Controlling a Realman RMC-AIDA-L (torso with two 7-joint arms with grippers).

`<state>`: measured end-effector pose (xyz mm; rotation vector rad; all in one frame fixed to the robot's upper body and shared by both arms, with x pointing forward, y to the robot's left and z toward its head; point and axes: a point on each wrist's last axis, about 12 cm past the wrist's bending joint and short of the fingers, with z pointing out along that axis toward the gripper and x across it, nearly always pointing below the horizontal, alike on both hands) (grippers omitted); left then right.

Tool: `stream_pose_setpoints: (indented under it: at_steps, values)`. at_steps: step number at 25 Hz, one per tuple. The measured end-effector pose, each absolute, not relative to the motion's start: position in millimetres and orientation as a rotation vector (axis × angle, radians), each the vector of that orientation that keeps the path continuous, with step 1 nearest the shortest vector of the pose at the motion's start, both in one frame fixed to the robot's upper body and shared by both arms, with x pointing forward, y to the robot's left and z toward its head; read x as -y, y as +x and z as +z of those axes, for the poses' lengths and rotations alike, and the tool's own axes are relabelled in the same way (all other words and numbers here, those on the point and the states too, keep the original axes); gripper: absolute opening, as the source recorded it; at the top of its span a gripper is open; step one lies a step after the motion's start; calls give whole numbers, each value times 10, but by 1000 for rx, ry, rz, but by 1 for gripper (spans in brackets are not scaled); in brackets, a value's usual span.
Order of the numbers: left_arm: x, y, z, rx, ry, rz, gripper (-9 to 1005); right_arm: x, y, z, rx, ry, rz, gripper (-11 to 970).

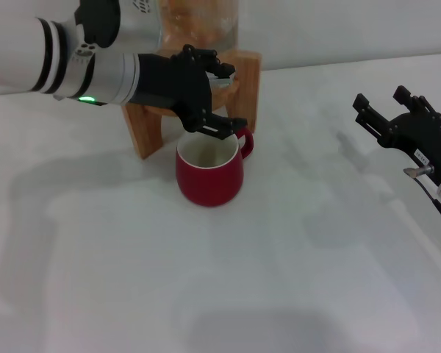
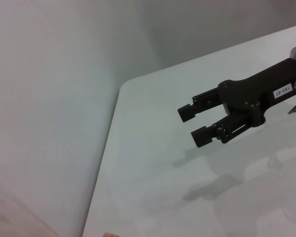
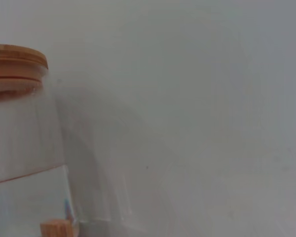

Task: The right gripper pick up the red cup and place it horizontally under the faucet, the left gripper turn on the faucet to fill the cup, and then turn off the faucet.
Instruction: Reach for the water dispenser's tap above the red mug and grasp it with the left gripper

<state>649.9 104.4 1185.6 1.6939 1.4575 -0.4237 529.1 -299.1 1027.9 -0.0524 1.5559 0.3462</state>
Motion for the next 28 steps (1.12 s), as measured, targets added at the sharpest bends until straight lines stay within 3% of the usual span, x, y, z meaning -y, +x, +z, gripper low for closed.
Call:
stream_pose_setpoints:
  at_steps: [28]
  values:
    - [-1083, 6461, 11886, -1459, 1704, -457, 845, 2991, 5294, 10283, -1554, -49, 346, 836]
